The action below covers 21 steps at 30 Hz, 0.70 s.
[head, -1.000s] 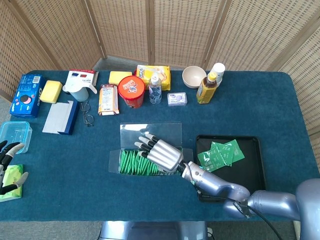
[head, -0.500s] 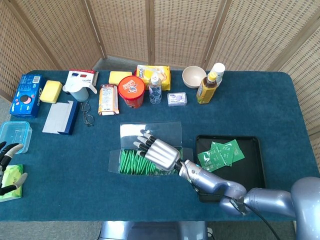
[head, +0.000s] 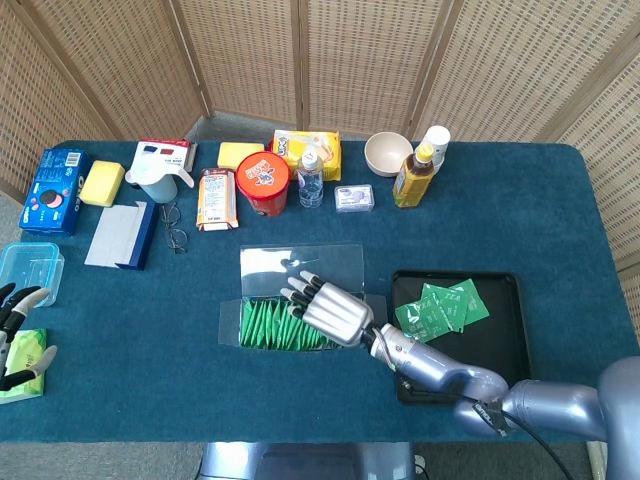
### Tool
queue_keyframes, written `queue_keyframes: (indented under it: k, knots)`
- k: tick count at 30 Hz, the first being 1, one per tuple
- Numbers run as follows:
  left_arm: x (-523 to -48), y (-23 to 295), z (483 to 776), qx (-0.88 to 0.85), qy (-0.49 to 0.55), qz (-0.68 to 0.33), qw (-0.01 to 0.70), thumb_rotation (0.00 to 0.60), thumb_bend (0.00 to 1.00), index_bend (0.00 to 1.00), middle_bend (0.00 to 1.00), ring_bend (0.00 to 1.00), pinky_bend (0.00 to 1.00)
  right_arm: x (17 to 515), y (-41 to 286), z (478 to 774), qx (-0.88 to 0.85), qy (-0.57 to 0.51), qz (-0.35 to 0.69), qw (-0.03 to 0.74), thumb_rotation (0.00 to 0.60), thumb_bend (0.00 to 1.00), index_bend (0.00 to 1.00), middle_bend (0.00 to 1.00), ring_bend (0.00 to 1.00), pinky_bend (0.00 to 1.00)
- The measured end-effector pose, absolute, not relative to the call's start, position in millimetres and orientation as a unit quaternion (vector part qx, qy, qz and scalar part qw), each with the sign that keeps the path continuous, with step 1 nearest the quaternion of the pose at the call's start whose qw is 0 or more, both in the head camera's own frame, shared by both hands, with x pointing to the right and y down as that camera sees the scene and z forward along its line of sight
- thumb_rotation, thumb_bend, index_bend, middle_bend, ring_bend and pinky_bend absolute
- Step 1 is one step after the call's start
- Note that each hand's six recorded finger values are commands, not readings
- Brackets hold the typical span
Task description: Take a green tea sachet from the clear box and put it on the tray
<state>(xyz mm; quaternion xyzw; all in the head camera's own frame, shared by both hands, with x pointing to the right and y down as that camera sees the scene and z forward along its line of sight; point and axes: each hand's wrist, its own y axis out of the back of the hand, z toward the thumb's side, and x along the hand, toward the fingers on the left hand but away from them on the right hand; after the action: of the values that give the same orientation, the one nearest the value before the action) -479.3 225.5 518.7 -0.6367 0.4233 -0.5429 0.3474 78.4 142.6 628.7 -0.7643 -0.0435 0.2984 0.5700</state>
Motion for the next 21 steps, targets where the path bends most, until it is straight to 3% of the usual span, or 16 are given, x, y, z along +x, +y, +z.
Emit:
queue_keyframes:
  k: [21]
  knots:
    - [-485.0,228.2,517.8,-0.634,0.427,-0.544,0.345,0.600,0.27,0.14,0.15,0.05,0.25,50.0,140.7,630.7,-0.767,-0.045,0.285,0.573,0.600,0.10,0.26,0.16,0.09,0.13]
